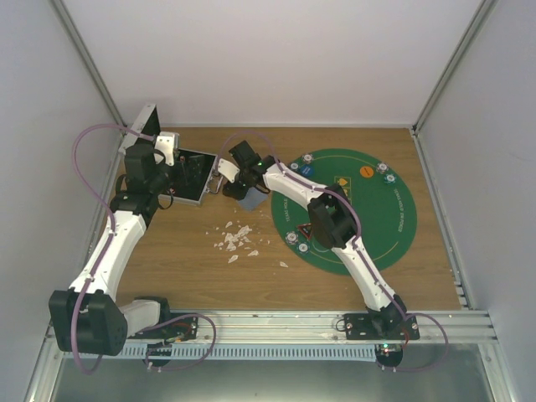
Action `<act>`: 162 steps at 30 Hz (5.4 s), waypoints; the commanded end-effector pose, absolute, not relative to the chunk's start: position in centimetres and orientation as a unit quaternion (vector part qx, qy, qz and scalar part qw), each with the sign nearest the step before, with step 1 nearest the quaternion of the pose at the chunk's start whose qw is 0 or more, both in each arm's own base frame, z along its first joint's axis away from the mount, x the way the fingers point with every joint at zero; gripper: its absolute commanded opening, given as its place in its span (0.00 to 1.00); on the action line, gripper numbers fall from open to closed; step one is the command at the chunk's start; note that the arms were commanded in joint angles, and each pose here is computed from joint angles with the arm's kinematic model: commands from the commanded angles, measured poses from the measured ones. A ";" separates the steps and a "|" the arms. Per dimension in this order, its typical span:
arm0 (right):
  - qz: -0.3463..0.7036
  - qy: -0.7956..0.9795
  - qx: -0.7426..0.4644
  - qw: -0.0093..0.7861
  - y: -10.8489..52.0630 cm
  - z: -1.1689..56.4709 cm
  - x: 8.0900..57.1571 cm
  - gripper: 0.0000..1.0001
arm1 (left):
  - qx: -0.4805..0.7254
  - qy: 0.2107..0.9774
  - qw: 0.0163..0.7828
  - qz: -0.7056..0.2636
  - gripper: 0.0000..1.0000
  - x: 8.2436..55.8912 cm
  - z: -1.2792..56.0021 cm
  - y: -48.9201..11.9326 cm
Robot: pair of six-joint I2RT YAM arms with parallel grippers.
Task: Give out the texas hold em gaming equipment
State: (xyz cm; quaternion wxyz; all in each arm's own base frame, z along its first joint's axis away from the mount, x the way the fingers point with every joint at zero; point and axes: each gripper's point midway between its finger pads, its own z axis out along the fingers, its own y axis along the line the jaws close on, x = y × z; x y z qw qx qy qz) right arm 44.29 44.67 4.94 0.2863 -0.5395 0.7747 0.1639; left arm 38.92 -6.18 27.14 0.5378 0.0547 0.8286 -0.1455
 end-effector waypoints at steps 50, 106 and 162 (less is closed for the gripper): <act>0.170 0.778 -0.538 0.277 44.5 3.7 44.9 0.48 | 0.055 0.817 0.556 -0.146 0.99 39.6 28.1 -6.0; 0.090 0.908 -0.268 0.309 24.8 5.1 52.8 0.37 | 0.056 0.818 0.553 -0.147 0.99 39.6 27.9 -6.1; 0.092 0.874 -0.346 0.329 32.9 10.9 49.6 0.70 | 0.060 0.806 0.569 -0.154 0.99 39.0 29.3 -6.3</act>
